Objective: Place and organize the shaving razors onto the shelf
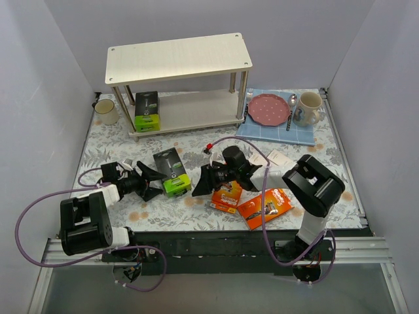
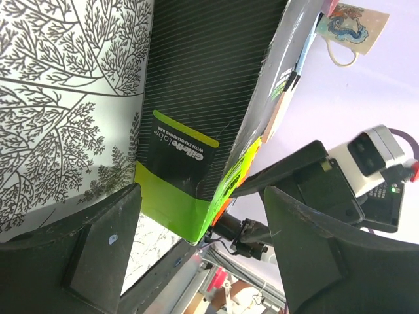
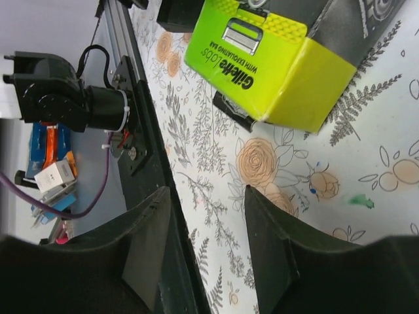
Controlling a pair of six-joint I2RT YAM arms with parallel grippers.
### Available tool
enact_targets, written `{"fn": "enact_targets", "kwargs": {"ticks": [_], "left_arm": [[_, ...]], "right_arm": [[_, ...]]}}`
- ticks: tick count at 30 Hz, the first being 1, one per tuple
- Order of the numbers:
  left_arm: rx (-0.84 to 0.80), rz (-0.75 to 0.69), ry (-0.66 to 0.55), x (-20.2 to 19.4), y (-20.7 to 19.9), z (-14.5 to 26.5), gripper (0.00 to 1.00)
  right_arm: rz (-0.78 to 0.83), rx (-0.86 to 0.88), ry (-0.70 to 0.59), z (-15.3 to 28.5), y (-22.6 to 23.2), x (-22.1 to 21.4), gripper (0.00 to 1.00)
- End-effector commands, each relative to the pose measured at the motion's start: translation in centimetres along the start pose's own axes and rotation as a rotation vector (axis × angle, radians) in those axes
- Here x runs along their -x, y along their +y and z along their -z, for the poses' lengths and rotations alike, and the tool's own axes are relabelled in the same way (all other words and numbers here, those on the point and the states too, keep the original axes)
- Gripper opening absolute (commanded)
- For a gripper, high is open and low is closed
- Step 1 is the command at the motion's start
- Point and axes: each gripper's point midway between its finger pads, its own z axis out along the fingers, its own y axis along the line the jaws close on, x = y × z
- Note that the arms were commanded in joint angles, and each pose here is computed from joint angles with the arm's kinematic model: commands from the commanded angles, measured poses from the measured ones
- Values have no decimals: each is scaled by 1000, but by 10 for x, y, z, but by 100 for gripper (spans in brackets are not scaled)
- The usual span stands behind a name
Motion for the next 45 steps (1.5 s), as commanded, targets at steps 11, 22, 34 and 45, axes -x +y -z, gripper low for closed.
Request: {"fn": "enact_targets", "kwargs": {"ticks": [11, 22, 34, 45], "left_arm": [[36, -51, -34, 3, 7, 2, 76], [124, 26, -2, -1, 36, -6, 73], [87, 50, -5, -2, 28, -6, 89], [-64, 125, 29, 2, 3, -11, 88]], "right_arm": [[-156, 36, -62, -47, -10, 18, 48], [-187, -17, -64, -63, -22, 15, 38], [11, 164, -80, -61, 24, 53, 2], [109, 255, -14, -58, 61, 24, 1]]}}
